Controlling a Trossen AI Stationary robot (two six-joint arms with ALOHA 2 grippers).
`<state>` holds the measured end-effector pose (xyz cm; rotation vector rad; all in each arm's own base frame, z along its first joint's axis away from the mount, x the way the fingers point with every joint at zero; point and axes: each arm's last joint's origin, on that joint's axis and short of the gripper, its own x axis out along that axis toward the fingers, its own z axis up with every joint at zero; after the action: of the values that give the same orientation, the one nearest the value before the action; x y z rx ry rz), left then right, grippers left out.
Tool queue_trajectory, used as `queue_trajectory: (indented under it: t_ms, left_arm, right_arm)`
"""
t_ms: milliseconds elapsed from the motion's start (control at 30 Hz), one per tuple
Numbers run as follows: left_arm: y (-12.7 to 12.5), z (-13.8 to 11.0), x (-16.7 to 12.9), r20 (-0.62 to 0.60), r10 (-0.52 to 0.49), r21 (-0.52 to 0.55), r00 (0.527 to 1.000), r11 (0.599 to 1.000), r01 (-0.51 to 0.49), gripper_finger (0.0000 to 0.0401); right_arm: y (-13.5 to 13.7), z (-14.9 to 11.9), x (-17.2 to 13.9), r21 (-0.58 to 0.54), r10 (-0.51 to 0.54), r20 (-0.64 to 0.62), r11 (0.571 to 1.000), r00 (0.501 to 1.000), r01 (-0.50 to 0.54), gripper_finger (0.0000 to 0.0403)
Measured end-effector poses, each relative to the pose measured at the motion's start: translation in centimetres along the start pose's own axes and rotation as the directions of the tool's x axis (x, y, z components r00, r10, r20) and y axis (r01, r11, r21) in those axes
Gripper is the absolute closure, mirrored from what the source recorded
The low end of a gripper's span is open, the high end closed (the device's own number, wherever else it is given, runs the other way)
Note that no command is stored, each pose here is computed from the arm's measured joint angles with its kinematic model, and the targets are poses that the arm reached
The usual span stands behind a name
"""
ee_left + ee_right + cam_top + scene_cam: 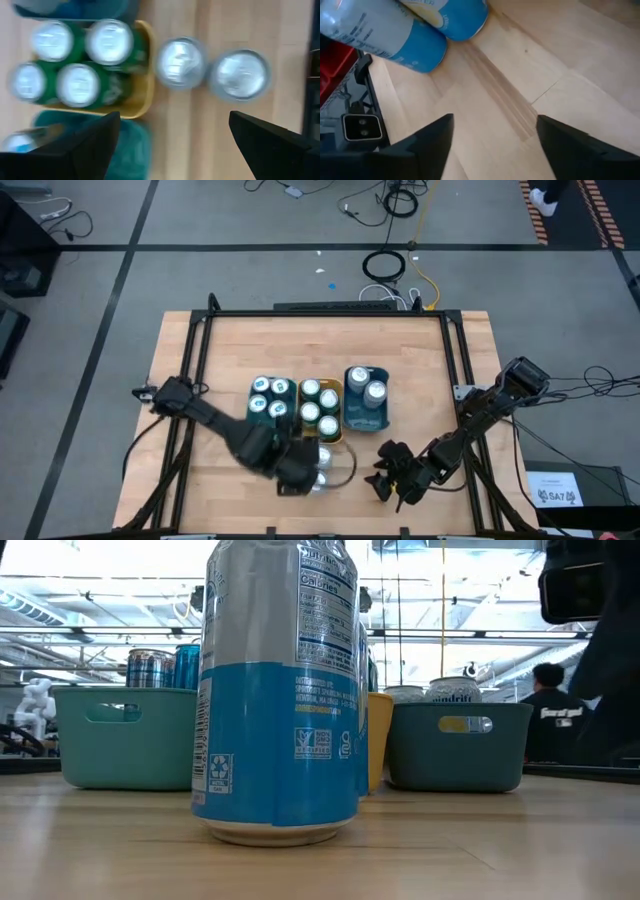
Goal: Sort soda cans
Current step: Put the blue and white soda can into the dark blue bin
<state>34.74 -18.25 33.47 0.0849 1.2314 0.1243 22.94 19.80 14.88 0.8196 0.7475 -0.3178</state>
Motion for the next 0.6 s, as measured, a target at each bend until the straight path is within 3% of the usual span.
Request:
queue_trajectory:
  t_ms: [167,267,433,600]
  left_arm:
    - [-1.6,-2.7,1.6,0.090,-0.021,-0.073,0.996,0.997,0.027,0.0019]
    - [-1.3,-5.7,1.8,0.164,-0.055,-0.107,0.985,0.992,0.073,0.0019]
    - [1.1,-11.5,2.6,0.291,-0.139,-0.171,0.946,0.966,0.194,0.0019]
    - [3.6,-16.5,3.3,0.452,-0.241,-0.176,0.859,0.920,0.351,0.0019]
  right_arm:
    - [-0.1,0.5,0.3,0.038,0.000,-0.045,0.999,0.999,0.001,0.0062]
    - [-0.1,0.7,0.5,0.047,0.006,-0.078,0.999,0.997,-0.003,0.0033]
    - [-0.1,0.7,0.5,0.046,0.007,-0.079,0.999,0.997,-0.003,0.0011]
    - [-0.1,0.9,0.6,0.063,0.000,-0.069,0.998,0.998,0.004,0.0010]
